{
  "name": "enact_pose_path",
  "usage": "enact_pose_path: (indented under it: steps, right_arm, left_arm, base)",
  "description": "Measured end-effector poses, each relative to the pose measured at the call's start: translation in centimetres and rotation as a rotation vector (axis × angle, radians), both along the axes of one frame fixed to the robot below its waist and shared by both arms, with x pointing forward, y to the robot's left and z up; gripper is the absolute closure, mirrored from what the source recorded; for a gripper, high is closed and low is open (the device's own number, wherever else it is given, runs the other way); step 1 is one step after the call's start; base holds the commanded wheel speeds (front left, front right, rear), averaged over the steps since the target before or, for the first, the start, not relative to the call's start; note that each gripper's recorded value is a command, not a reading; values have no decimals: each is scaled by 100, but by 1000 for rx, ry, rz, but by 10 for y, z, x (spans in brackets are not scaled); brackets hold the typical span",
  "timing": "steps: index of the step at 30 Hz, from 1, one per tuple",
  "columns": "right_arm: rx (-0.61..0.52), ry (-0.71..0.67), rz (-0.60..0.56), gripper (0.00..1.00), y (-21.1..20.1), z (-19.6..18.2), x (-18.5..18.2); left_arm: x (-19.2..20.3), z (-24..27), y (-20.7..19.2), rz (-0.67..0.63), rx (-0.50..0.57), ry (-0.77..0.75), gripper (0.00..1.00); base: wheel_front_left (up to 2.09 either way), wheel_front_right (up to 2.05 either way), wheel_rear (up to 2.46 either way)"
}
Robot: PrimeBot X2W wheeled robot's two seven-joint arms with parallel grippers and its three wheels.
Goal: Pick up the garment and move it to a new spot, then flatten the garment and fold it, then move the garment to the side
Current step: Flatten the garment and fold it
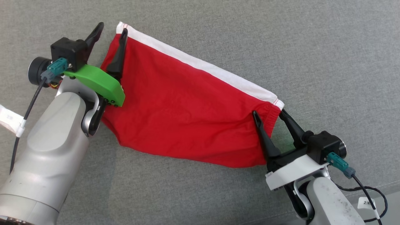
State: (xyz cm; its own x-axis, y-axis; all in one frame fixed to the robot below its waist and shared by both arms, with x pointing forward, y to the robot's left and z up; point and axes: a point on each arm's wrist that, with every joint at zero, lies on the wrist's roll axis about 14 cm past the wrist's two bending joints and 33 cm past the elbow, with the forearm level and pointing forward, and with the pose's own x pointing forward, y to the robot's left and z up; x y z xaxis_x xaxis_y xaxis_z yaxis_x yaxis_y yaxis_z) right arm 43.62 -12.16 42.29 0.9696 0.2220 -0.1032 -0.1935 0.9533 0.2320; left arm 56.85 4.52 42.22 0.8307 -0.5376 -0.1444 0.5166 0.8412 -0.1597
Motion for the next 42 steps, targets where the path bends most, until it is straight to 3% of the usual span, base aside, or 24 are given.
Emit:
enact_pose_path:
  steps: [19, 29, 30, 31, 32, 33, 35, 42]
  right_arm:
    - [-100, -46, -28, 0, -14, 28, -38]
    - [-121, -72, -59, 0, -26, 42, -41]
    - [-121, -73, -59, 0, -25, 42, -41]
    - [-120, -73, -58, 0, -25, 42, -41]
    - [-120, -73, -58, 0, -25, 42, -41]
    - [-119, -73, -58, 0, -25, 42, -41]
    - [-117, -74, -58, 0, -25, 42, -41]
    - [-114, -86, -63, 0, -26, 45, -41]
  left_arm:
    - [-66, -24, 43, 68, 14, 240, 0]
    - [-87, -47, 35, 22, 26, 438, 0]
    - [-89, -49, 33, 10, 31, 450, 4]
    - [-91, -49, 32, 3, 30, 457, 38]
    - [-91, -49, 31, -1, 25, 460, 53]
    - [-93, -49, 30, -5, 24, 465, 76]
    - [-94, -50, 28, -12, 27, 466, 100]
    - [-97, -42, 28, 22, -33, 418, 100]
  base:
    - [0, 0, 0]
    - [0, 0, 0]
    - [0, 0, 0]
    - [0, 0, 0]
    - [0, 0, 0]
    - [0, 0, 0]
    - [0, 0, 0]
    - [0, 0, 0]
